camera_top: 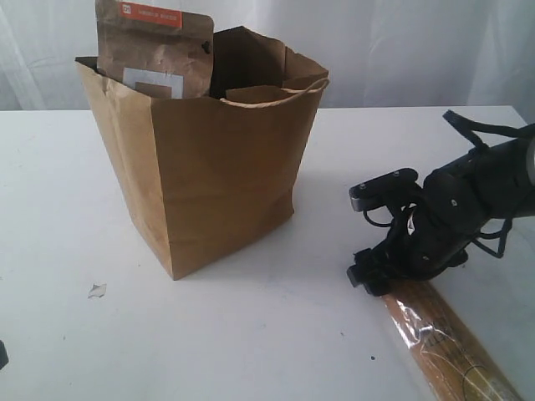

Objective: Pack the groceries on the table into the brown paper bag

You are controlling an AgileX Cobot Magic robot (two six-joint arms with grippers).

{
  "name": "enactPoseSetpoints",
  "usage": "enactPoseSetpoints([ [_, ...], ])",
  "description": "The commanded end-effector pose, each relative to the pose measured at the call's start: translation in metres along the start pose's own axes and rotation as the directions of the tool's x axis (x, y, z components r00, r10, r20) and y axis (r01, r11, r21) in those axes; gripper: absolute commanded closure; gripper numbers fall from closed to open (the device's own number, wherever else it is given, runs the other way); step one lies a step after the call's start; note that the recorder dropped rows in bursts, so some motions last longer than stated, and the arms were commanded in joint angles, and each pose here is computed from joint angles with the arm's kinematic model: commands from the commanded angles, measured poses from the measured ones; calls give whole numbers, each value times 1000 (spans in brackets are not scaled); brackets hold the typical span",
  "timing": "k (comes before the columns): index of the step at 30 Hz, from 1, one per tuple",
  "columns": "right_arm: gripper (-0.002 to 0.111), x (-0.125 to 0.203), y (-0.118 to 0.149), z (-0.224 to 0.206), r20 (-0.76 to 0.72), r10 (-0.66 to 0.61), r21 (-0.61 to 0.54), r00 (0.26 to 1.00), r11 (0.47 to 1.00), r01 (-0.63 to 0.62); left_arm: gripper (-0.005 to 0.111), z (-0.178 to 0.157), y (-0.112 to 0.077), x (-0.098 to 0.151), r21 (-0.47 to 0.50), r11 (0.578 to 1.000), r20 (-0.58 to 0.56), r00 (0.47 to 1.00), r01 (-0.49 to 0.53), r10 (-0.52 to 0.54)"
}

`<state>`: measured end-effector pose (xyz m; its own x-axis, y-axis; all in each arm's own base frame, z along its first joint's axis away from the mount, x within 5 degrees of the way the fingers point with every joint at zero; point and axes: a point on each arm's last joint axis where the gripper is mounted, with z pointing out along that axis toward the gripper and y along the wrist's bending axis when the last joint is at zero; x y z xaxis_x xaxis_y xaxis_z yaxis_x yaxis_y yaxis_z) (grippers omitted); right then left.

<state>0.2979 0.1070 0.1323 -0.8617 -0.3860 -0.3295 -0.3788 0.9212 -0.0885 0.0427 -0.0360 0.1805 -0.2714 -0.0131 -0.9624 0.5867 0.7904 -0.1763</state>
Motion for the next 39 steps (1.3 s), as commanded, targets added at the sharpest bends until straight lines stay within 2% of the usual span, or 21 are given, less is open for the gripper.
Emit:
enactPoseSetpoints([
  [1, 31, 3, -1, 11, -27, 3, -6, 1000, 1000, -3, 107, 0, 0, 0, 7, 1000, 5, 1000, 4, -4],
  [3, 34, 3, 0, 12, -25, 25, -15, 999, 1000, -25, 107, 0, 0, 0, 7, 1000, 5, 1000, 4, -4],
  [5, 44, 3, 0, 12, -26, 39, -20, 999, 999, -40, 107, 0, 0, 0, 7, 1000, 5, 1000, 4, -4],
  [10, 96, 6, 1, 12, -49, 66, -22, 997, 997, -67, 107, 0, 0, 0, 7, 1000, 5, 1000, 4, -4],
  [11, 104, 5, 1, 11, -48, 80, -21, 996, 996, -82, 107, 0, 0, 0, 7, 1000, 5, 1000, 4, -4],
  [12, 108, 5, 0, 10, -43, 85, -21, 995, 996, -86, 107, 0, 0, 0, 7, 1000, 5, 1000, 4, -4],
  [16, 108, -1, -1, -5, 13, 77, -23, 997, 997, -77, 107, 0, 0, 0, 7, 1000, 5, 1000, 4, -4],
  [27, 108, -11, -7, -82, 235, 93, -26, 968, 996, -90, 107, 0, 0, 0, 7, 1000, 5, 1000, 4, -4],
  [39, 108, -2, -13, -158, 438, 107, -31, 892, 994, -104, 107, 0, 0, 0, 7, 1000, 5, 1000, 4, -4],
])
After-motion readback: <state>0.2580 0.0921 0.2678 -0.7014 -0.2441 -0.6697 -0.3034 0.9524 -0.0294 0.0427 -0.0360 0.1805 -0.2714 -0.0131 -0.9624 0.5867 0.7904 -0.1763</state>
